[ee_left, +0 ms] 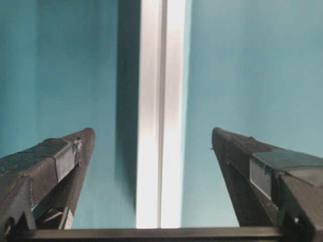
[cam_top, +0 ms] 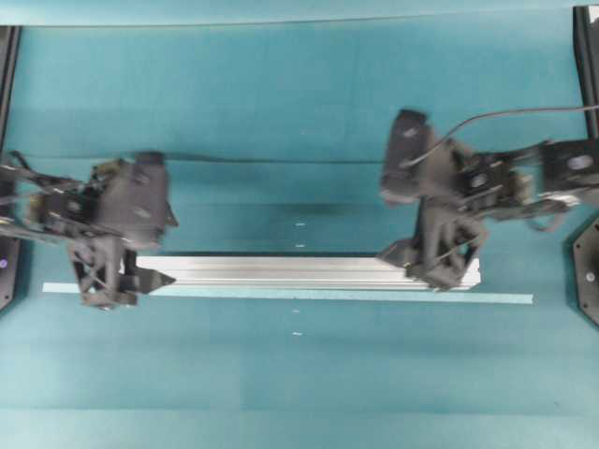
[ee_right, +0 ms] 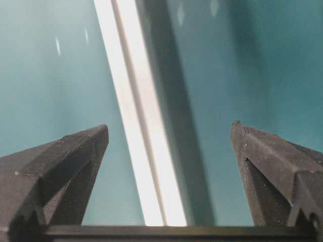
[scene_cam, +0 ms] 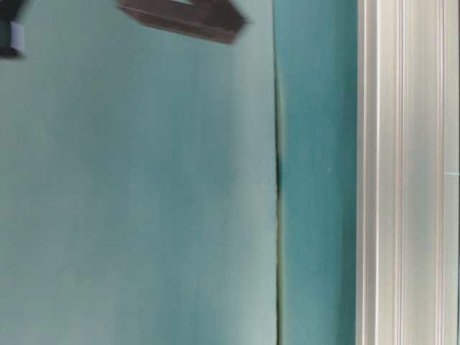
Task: Lift the metal rail with both hands and move it towards you.
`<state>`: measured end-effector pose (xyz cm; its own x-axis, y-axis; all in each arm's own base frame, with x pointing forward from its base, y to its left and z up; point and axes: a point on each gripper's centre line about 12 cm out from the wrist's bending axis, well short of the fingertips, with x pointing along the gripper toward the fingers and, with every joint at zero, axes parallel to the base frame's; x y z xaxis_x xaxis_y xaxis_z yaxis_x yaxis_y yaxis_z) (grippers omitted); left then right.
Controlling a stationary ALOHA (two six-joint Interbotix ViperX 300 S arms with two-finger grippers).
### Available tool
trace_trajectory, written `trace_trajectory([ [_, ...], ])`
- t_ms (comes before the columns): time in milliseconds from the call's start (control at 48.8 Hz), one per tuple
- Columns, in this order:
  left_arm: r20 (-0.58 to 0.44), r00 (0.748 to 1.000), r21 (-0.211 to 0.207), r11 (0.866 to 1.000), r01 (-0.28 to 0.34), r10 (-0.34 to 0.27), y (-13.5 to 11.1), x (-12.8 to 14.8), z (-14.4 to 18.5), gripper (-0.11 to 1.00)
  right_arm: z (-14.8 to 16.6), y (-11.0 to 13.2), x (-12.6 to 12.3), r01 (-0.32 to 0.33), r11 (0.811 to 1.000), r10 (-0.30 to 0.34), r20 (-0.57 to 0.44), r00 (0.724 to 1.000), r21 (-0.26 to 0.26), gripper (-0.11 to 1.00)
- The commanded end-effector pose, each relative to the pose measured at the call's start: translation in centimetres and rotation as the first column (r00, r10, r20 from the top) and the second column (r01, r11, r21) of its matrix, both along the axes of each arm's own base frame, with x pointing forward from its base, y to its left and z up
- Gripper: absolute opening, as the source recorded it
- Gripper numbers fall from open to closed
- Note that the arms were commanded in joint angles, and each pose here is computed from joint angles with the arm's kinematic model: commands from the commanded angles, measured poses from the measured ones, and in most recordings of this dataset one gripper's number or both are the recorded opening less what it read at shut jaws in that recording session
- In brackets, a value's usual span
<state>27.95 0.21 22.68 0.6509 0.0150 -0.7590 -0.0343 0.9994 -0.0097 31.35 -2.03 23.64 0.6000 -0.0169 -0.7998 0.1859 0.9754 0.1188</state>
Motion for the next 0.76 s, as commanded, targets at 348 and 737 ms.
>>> trace_trajectory([
  [348, 0.398, 0.917, 0.011, 1.000, 0.007, -0.010, 0.1, -2.3, 5.8, 0.99, 4.8, -0.4, -2.1, 0.001, 0.998, 0.015, 0.246, 0.969, -0.067, 0.99],
  [737, 0.472, 0.881, 0.009, 1.000, -0.006, 0.001, 0.3, -3.7, 7.6, 0.99, 7.3, -0.2, -5.0, 0.018, 0.996, 0.024, 0.453, 0.891, -0.089, 0.99],
])
